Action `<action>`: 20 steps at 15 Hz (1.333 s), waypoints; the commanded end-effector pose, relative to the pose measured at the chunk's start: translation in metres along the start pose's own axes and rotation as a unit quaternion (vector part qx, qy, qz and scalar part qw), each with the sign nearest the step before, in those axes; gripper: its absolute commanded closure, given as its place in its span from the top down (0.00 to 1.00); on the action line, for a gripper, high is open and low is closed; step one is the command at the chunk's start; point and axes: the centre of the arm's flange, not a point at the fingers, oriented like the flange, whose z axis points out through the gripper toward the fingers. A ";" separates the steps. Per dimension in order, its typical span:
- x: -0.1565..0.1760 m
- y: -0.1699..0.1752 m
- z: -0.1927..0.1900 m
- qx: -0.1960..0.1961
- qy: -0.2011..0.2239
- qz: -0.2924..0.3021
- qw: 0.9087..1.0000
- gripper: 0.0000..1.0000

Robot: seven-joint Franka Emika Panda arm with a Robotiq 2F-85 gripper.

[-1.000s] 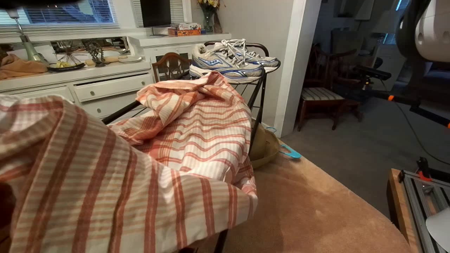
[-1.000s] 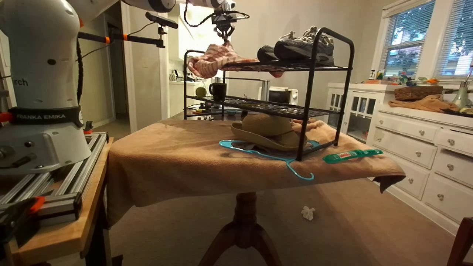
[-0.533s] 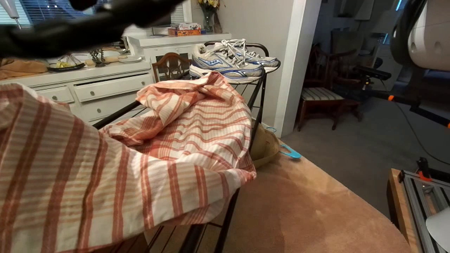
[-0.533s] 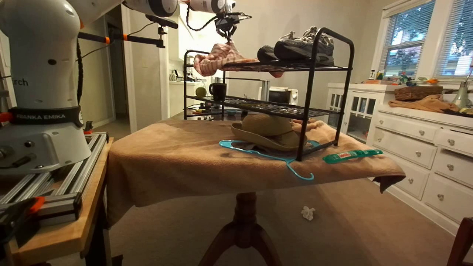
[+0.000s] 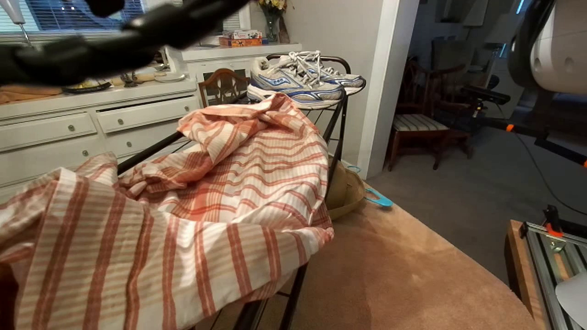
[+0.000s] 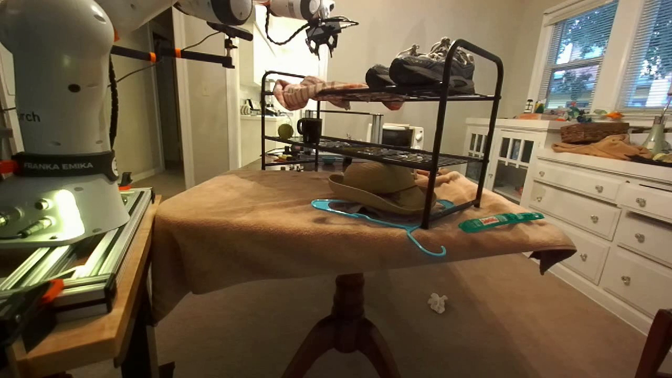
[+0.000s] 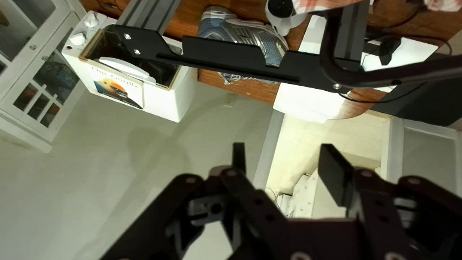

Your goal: Straighten the towel on the rack

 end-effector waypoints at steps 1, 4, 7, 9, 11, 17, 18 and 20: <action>0.010 0.008 0.008 -0.027 -0.057 0.009 0.998 0.88; 0.002 0.012 0.009 -0.073 -0.124 0.014 0.990 1.00; -0.003 0.012 0.010 -0.108 -0.177 0.046 0.977 1.00; -0.002 0.011 0.010 -0.130 -0.191 0.074 0.970 1.00; -0.032 0.023 -0.072 -0.141 -0.202 0.111 0.963 1.00; -0.059 0.074 -0.192 -0.181 -0.232 0.180 0.939 1.00; -0.069 0.080 -0.214 -0.183 -0.238 0.188 0.935 1.00; -0.085 0.085 -0.246 -0.185 -0.259 0.196 0.927 1.00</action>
